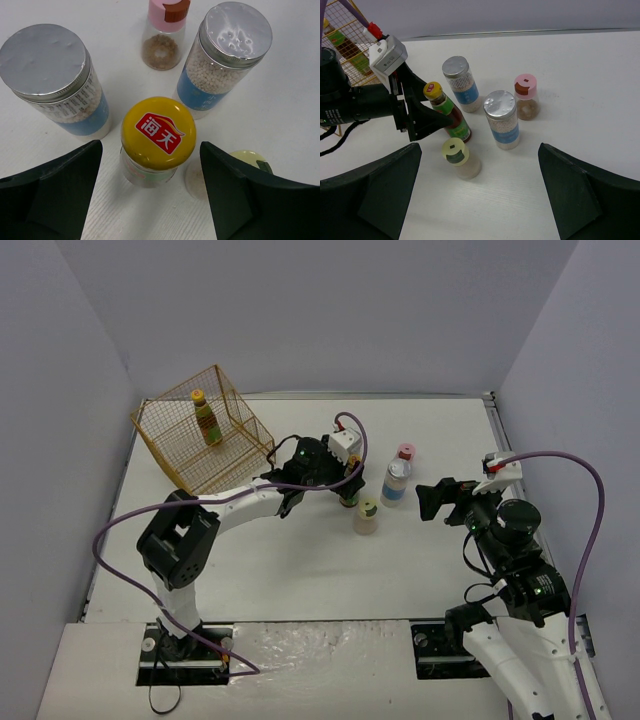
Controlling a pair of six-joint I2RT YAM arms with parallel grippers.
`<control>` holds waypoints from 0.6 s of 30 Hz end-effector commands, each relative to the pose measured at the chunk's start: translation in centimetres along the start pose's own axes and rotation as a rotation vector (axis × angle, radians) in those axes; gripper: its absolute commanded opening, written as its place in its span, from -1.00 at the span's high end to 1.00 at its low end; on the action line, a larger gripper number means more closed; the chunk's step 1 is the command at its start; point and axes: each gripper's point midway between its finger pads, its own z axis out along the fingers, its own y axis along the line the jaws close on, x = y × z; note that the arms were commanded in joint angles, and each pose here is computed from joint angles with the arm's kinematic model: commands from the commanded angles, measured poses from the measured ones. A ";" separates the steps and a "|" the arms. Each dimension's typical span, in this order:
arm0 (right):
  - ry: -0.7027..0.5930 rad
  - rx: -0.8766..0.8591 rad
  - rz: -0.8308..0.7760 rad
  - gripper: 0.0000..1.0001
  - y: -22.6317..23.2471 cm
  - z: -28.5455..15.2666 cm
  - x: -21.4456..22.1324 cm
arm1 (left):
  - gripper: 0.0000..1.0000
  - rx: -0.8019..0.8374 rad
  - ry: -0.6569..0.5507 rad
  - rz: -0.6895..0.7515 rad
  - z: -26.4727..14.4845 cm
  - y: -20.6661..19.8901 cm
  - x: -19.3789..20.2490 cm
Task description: Organize the condiment bottles
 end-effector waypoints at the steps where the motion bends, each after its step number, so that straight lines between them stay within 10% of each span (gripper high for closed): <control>1: -0.063 -0.017 -0.001 -1.00 0.5 0.2 -1.7 | -0.29 -0.002 -0.217 0.080 -0.7 -0.6 -7.7; 14: -0.059 -0.018 0.001 -1.00 0.5 0.3 -1.5 | 0.99 -0.016 -0.258 0.071 -3.6 -1.1 -8.7; 18: -0.057 -0.023 0.003 -1.00 0.7 0.3 -1.5 | 1.00 -0.074 -0.298 0.049 -6.8 -0.9 -10.6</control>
